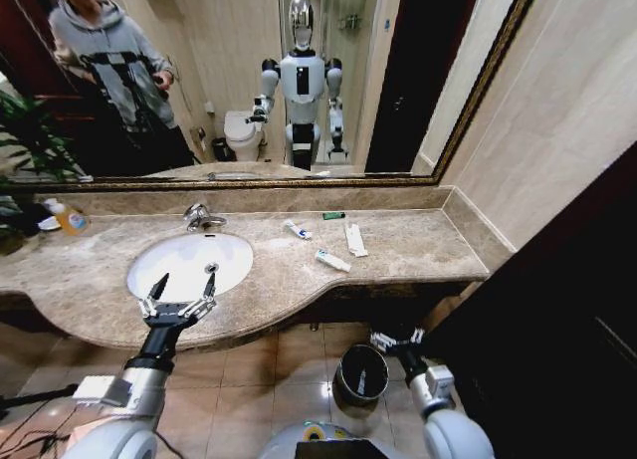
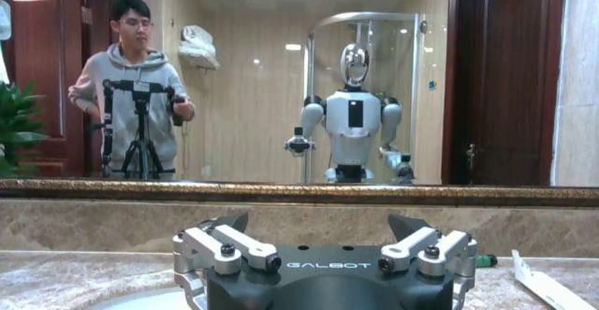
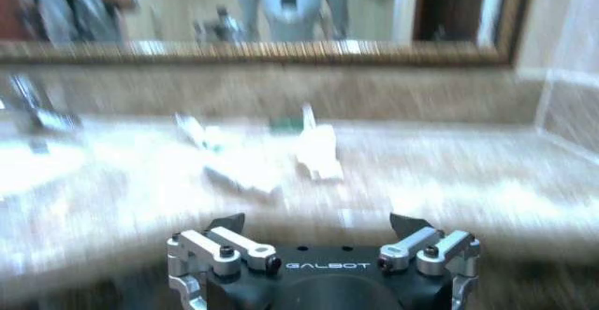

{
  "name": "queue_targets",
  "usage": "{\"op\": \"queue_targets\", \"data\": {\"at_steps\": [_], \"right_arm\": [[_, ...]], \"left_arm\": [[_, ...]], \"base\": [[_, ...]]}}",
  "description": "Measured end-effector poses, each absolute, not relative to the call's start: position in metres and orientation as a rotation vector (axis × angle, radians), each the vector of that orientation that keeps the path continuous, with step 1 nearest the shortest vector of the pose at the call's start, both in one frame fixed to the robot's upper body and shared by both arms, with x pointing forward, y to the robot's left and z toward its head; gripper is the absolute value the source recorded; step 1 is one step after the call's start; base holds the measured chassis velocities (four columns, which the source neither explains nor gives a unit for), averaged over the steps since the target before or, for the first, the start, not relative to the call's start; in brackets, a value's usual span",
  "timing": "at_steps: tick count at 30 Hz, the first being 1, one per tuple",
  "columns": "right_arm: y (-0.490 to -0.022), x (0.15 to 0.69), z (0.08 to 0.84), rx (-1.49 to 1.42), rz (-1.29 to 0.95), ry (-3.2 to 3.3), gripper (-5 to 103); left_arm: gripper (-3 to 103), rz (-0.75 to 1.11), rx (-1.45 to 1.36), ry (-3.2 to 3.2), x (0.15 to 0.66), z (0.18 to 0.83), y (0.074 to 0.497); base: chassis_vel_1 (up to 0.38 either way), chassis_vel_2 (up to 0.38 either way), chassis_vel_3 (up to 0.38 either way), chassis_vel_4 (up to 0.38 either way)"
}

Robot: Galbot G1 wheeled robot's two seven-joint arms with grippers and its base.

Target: Pick up the trash from the sink and place it in the trash bin.

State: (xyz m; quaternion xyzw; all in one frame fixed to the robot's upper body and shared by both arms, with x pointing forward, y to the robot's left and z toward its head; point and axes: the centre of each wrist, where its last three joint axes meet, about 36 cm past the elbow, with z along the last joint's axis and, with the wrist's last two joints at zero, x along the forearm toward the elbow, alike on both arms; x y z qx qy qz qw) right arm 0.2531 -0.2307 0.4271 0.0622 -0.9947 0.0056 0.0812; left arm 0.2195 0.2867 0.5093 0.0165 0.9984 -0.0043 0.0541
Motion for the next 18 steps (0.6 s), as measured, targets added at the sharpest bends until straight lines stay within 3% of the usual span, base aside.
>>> {"op": "queue_targets", "data": {"at_steps": [10, 12, 14, 18], "right_arm": [[-0.246, 0.379, 0.452, 0.310, 0.074, -3.080, 100], [-0.246, 0.379, 0.452, 0.310, 0.074, -3.080, 100], [-0.238, 0.434, 0.461, 0.374, 0.099, -3.089, 100], [-0.224, 0.462, 0.454, 0.427, 0.101, -3.030, 100]], "left_arm": [[100, -0.013, 0.050, 3.033, 0.219, 0.509, 0.287], [100, -0.013, 0.050, 3.033, 0.219, 0.509, 0.287], [100, -0.013, 0.050, 3.033, 0.219, 0.509, 0.287], [100, -0.013, 0.050, 3.033, 0.219, 0.509, 0.287]], "base": [[0.000, 0.000, 0.000, 0.000], [0.000, 0.000, 0.000, 0.000], [0.000, 0.000, 0.000, 0.000], [0.000, 0.000, 0.000, 0.000]]}}
